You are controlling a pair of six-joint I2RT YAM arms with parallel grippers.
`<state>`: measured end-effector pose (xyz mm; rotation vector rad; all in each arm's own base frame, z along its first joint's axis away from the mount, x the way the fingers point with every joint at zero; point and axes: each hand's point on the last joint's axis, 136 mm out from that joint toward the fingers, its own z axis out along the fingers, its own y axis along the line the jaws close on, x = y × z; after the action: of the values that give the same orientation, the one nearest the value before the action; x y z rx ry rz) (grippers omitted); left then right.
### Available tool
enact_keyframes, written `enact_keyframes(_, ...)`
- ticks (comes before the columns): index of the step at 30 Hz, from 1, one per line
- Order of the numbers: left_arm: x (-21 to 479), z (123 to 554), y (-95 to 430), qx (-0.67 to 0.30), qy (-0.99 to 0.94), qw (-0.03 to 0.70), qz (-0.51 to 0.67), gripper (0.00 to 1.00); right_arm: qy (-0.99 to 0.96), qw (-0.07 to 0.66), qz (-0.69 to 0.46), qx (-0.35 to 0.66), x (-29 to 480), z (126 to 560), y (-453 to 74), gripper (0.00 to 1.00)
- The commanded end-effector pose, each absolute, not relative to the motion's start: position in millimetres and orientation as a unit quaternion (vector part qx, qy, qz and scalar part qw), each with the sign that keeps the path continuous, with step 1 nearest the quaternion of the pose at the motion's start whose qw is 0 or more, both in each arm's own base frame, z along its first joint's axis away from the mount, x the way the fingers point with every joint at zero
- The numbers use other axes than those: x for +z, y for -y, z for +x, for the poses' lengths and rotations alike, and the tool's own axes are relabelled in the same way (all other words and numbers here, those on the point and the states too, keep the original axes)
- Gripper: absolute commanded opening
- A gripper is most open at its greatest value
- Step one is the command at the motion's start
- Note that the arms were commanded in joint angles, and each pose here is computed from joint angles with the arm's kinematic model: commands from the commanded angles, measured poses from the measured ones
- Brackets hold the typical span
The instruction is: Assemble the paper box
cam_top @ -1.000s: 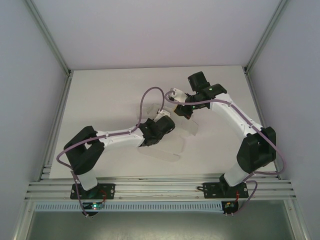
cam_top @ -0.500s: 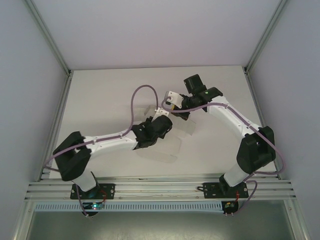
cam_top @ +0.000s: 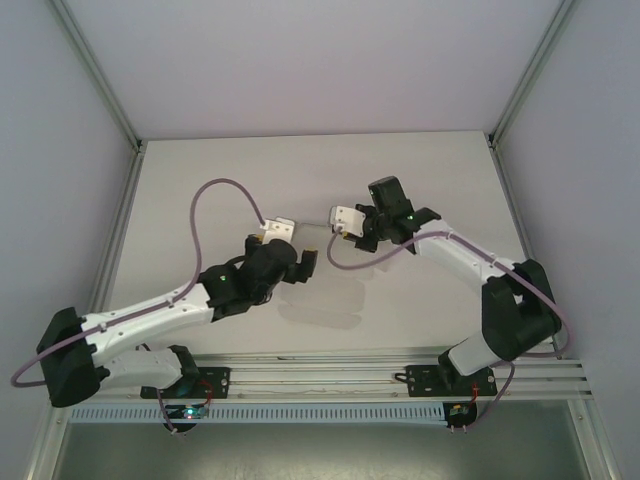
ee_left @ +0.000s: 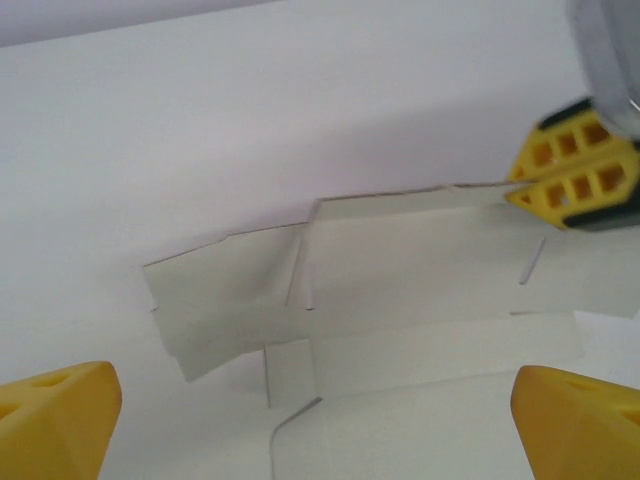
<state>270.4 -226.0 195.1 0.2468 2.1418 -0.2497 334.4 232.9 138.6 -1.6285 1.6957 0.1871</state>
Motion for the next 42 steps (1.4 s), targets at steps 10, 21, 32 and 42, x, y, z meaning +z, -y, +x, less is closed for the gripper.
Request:
enact_keyframes(10,177,286,119,-0.042,-0.899,0.423,-0.107,1.00,-0.513,0.526,-0.666,-0.129,157,365,-241,0.00)
enact_keyframes(21,157,313,66,-0.059,-0.891,0.394,-0.218,1.00,-0.458,0.559,-0.664,-0.193,167,361,-251,0.00)
enact_keyframes(32,144,333,78,-0.094,-0.902,0.379,-0.186,1.00,-0.470,0.522,-0.685,-0.195,138,371,-254,0.00)
enact_keyframes(42,127,336,89,-0.108,-0.912,0.357,-0.173,1.00,-0.479,0.451,-0.737,-0.157,87,367,-259,0.00)
